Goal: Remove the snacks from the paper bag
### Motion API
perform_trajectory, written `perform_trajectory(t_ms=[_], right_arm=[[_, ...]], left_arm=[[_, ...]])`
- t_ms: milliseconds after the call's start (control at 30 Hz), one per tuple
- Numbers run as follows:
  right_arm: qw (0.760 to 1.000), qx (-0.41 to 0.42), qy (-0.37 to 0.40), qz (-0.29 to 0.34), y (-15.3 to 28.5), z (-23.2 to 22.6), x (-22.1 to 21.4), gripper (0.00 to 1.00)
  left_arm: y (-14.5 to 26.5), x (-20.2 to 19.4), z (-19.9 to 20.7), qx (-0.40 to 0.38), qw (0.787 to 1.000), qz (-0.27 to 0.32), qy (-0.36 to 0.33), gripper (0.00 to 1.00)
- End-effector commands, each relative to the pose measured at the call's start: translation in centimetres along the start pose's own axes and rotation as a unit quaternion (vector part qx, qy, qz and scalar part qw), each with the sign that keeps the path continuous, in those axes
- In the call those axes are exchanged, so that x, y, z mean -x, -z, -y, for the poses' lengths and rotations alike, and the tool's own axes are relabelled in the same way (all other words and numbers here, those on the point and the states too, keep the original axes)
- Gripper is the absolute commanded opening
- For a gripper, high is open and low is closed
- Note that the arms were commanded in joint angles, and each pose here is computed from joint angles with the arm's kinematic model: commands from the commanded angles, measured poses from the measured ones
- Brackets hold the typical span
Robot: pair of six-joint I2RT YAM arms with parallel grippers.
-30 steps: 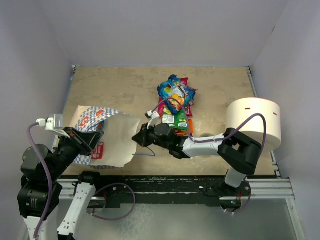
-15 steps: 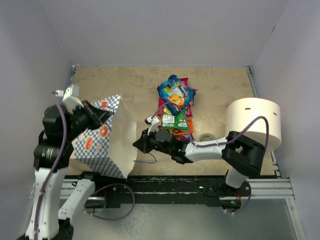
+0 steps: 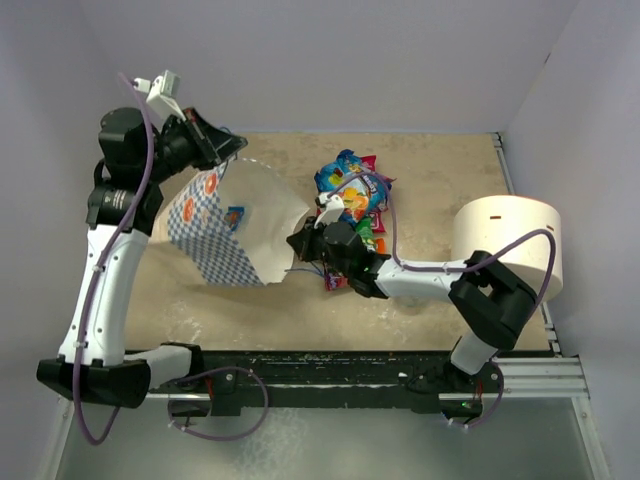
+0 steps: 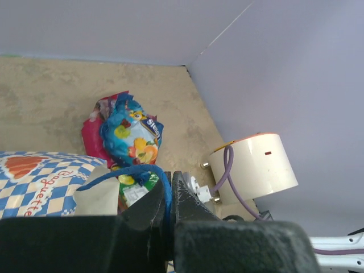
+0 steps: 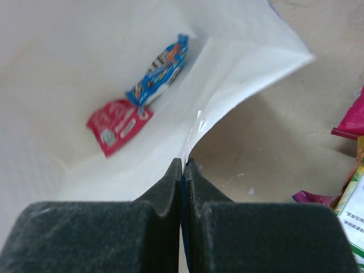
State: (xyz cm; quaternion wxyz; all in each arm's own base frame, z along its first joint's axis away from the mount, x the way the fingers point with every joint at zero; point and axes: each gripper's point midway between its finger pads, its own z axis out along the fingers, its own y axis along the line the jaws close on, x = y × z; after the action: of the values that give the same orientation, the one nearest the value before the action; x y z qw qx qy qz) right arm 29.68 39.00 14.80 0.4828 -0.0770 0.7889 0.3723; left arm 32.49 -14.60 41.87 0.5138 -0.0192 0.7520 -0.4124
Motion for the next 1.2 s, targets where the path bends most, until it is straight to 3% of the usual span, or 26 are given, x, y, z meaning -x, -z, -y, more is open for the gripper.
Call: perform_trajectory(t_ms=[0,167,333,433,600,767,867,967,1100,1167], right_arm=[[0.999,0.002,-0.011,0.049,-0.1,-1.8,2.5,0.01],[0.999,0.018,-0.008,0.031,0.6,-4.3,-1.2,0.08],[0.999,0.034,0.003,-0.005,1.0,-4.9,-3.9,0.25],[0.999,0.027,0.016,-0.037,2.3,-3.8,-5.4,0.40],[0.990,0.041,0.129,-0.041,5.1,-2.6,-4.7,0.56],[0.960,0.088,0.264,-0.005,9.0,-2.7,-1.9,0.67],[0.907,0.149,0.395,0.012,10.7,-4.0,-0.8,0.69],[0.808,0.284,0.514,0.035,12.5,-7.8,-1.5,0.67],[0.719,0.361,0.590,0.071,12.1,-11.1,-1.4,0.65],[0.691,0.386,0.608,0.073,10.9,-12.4,-1.8,0.63]], left_arm=[[-0.8,2.9,3.7,-0.080,0.995,0.010,-0.062,0.00],[1.6,-1.3,2.1,-0.042,0.996,-0.054,-0.066,0.00],[7.8,-7.7,-1.9,0.073,0.993,-0.071,-0.051,0.00],[9.9,-9.8,-2.3,0.091,0.993,-0.071,-0.032,0.00],[10.8,-10.2,-2.1,0.096,0.993,-0.063,-0.017,0.00],[10.6,-9.8,-1.4,0.083,0.995,-0.061,-0.012,0.00],[10.6,-9.9,-1.2,0.078,0.995,-0.059,-0.007,0.00],[10.8,-9.8,-0.9,0.076,0.996,-0.052,0.000,0.00],[10.9,-9.5,-0.4,0.071,0.996,-0.046,0.007,0.00],[10.9,-9.3,-0.2,0.069,0.997,-0.041,0.010,0.00]])
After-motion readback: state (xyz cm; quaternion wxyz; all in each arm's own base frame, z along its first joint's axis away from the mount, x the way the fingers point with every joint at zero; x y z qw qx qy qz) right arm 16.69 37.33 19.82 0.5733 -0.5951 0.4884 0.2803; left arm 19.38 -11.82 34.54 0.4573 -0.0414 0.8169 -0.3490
